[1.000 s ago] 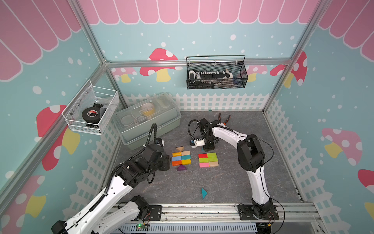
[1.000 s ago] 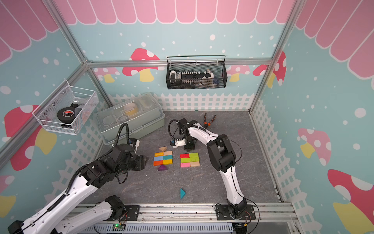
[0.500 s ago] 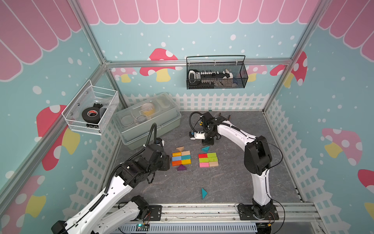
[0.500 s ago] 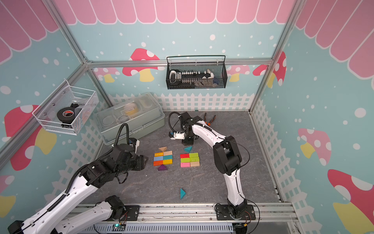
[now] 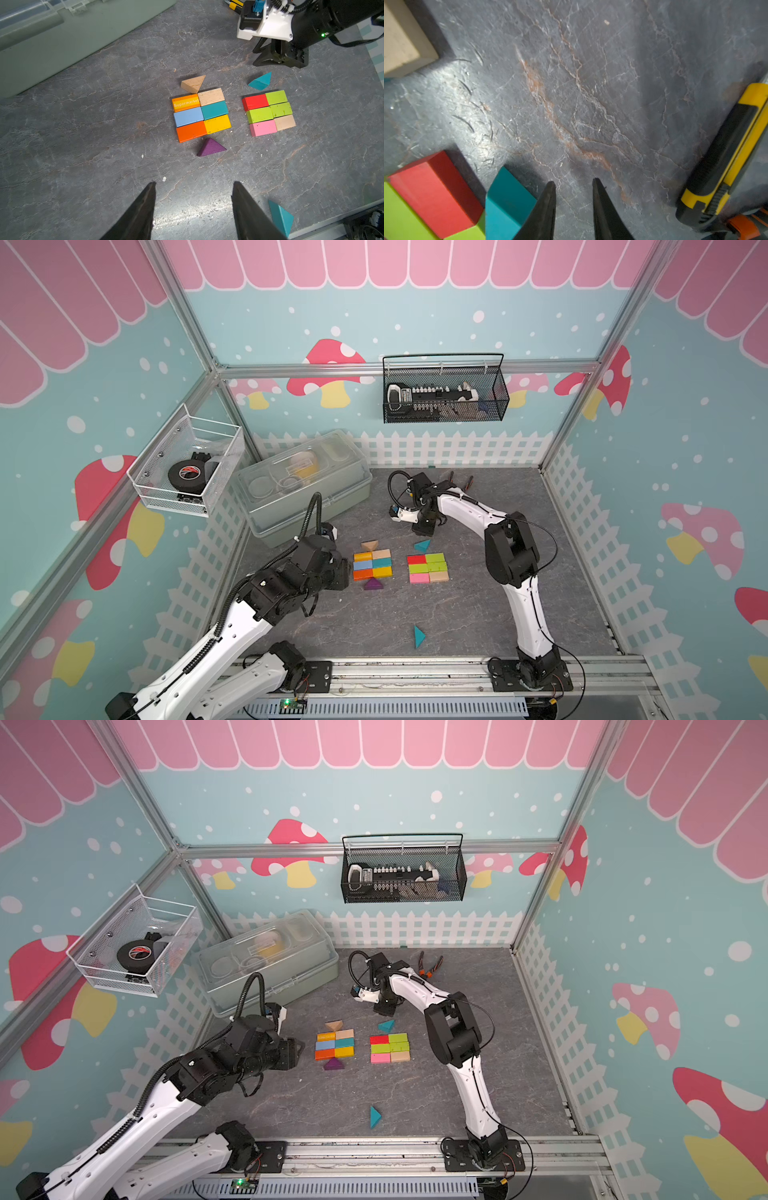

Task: Assemble a piece of candy with building blocks
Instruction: Assemble the building block at the center of the board.

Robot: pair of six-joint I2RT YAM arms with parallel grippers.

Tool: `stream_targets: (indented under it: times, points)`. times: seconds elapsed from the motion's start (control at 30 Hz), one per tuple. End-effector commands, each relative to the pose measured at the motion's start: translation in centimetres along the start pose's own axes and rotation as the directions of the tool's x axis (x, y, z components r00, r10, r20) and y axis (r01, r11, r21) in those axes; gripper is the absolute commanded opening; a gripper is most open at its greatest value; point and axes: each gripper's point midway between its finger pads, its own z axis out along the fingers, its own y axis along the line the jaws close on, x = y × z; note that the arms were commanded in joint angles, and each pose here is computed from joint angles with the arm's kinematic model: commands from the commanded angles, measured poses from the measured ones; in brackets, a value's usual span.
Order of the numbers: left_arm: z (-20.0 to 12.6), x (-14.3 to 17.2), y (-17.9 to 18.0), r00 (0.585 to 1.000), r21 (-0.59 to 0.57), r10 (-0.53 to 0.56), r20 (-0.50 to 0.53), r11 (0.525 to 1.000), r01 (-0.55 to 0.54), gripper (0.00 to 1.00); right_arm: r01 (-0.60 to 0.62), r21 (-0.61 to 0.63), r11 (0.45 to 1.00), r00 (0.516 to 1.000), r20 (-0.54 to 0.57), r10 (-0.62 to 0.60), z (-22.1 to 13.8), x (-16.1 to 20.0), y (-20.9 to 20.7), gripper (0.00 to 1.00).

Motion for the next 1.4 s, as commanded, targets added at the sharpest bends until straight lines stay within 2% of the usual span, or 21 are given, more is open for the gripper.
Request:
stream_targets:
  times: [0.0, 0.7, 1.37]
  points:
    - [0.2, 0.2, 0.5, 1.0, -0.022, 0.013, -0.006, 1.0, -0.013, 0.58, -0.026, 0.0, 1.0, 0.999, -0.028, 0.026, 0.3, 0.7, 0.0, 0.3]
    - [0.2, 0.2, 0.5, 1.0, -0.019, 0.013, -0.007, 1.0, -0.013, 0.58, -0.013, -0.04, 0.999, 0.995, -0.097, 0.009, 0.8, 2.7, 1.4, 0.3]
    - [0.1, 0.2, 0.4, 1.0, -0.017, 0.011, -0.004, 1.0, -0.011, 0.58, -0.007, -0.071, 0.997, 0.996, -0.093, 0.0, 0.3, 2.8, 2.4, 0.3]
